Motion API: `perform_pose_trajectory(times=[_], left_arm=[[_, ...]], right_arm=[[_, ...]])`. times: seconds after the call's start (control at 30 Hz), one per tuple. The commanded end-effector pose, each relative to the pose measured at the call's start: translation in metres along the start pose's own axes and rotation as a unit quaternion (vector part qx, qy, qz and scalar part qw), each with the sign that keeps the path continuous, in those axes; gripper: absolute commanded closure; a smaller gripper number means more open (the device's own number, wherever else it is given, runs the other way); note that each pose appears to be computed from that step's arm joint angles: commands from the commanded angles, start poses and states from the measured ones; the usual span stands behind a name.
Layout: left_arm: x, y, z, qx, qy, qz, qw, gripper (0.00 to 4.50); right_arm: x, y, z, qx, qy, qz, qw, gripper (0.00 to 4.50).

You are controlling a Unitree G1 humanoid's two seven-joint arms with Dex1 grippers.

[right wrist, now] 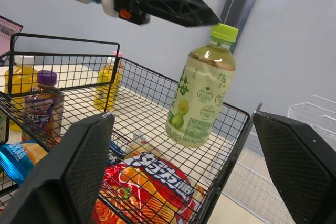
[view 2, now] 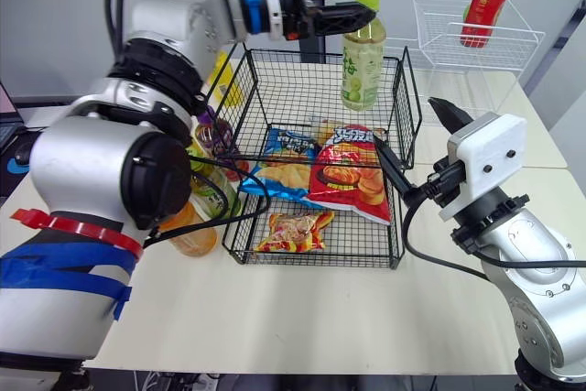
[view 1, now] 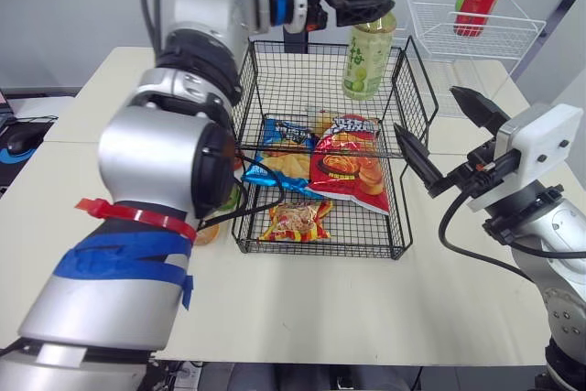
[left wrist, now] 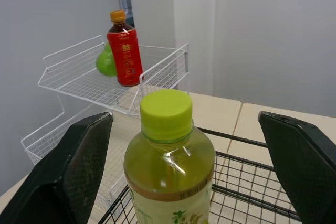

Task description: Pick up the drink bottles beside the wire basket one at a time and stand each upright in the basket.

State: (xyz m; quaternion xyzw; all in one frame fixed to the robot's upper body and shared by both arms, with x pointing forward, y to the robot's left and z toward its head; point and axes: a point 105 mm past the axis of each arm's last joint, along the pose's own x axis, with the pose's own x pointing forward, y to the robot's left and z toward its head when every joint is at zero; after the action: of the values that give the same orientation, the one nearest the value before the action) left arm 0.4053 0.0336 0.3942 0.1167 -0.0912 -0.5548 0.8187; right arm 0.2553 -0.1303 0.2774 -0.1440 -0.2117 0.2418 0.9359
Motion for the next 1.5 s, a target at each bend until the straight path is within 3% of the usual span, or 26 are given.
perform_pose_trajectory(times=[0.03, 0.23, 0.37, 0.5, 0.87, 1.03, 1.23, 1.5], left_arm=[[-0.027, -0.001, 0.026, 0.051, -0.004, -0.025, 0.998, 0.04], [-0.086, 0.007, 0.038, 0.07, 0.01, -0.005, 0.997, 0.04], [-0.136, -0.011, 0.042, 0.086, 0.006, -0.008, 0.996, 0.04], [-0.192, -0.019, 0.034, 0.064, 0.029, 0.073, 0.995, 0.04], [-0.324, -0.061, -0.025, -0.03, 0.16, 0.236, 0.958, 0.04], [-0.364, -0.067, -0.049, -0.053, 0.153, 0.32, 0.934, 0.04], [-0.375, -0.063, -0.09, -0.081, 0.159, 0.356, 0.917, 0.04], [-0.352, -0.018, -0.125, -0.072, 0.147, 0.383, 0.909, 0.04]], right_arm=[[0.001, 0.0, 0.011, -0.009, -0.023, 0.014, 1.0, 0.0], [0.004, 0.004, 0.007, 0.009, -0.015, 0.072, 0.997, 0.0], [0.005, 0.012, 0.006, 0.028, -0.001, 0.165, 0.986, 0.0], [0.001, 0.021, 0.007, 0.049, 0.012, 0.257, 0.965, 0.0], [0.009, 0.039, 0.007, 0.094, 0.007, 0.405, 0.909, 0.0], [0.011, 0.045, 0.006, 0.098, 0.001, 0.433, 0.896, 0.0], [0.012, 0.048, 0.008, 0.098, -0.004, 0.438, 0.893, 0.0], [0.012, 0.055, 0.011, 0.102, -0.012, 0.432, 0.896, 0.0]])
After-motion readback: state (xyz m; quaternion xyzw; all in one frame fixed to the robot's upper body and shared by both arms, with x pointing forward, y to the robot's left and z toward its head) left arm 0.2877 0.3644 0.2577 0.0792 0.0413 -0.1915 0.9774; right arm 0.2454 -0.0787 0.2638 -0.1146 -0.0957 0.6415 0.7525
